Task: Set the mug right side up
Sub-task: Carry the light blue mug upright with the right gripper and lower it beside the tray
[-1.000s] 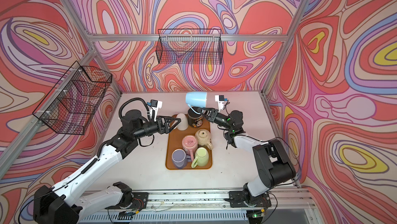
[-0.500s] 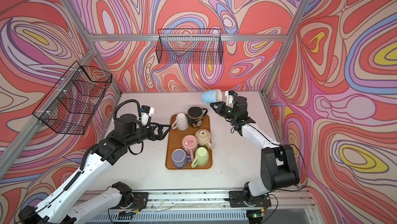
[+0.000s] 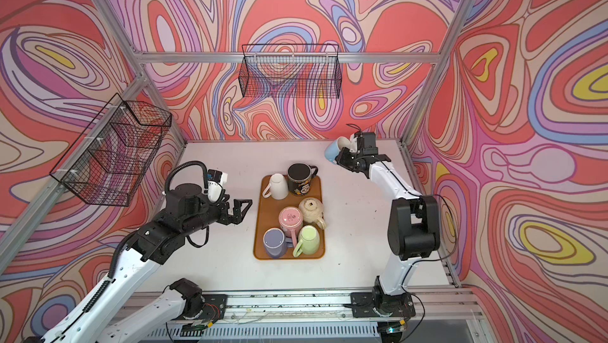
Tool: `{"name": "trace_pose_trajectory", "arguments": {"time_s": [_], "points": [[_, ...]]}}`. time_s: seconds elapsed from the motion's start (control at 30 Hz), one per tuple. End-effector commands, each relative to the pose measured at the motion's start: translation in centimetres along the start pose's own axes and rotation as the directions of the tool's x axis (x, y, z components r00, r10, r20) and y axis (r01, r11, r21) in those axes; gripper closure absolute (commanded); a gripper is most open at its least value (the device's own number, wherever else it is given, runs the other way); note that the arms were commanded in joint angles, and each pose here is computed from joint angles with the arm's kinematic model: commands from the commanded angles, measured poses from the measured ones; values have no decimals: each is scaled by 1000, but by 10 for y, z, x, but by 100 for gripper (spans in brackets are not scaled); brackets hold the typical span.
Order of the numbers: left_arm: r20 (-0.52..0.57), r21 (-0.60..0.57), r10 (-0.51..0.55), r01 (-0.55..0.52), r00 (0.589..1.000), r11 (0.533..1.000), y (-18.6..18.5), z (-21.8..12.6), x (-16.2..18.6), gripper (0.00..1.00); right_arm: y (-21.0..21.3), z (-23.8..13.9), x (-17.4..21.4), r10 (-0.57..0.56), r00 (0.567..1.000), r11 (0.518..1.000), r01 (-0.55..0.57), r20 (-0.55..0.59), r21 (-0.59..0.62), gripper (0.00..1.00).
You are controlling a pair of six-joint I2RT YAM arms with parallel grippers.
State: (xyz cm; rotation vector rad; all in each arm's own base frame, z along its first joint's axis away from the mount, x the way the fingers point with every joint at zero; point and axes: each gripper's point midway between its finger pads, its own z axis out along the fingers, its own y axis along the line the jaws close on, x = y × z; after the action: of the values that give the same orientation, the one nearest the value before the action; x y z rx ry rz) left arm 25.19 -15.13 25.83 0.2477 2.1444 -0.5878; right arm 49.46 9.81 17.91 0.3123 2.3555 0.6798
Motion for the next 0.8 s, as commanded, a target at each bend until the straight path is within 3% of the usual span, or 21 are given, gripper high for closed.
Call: {"name": "trace_pose_trajectory", "arguments": {"time_s": [0.0,0.37,0.77], "points": [[-57,-24,36,-37,998,999,8,5,16,0,-19,-3,-21,-105,994,987,103,9,124,100],[-87,-8,11,-12,996,1000,8,14,28,0,-77,21,-42,-176,980,904,197,-88,380,100],[-118,-27,12,-15,993,1000,12,20,35,1,-112,40,-47,-228,958,811,286,-174,510,100]]}}
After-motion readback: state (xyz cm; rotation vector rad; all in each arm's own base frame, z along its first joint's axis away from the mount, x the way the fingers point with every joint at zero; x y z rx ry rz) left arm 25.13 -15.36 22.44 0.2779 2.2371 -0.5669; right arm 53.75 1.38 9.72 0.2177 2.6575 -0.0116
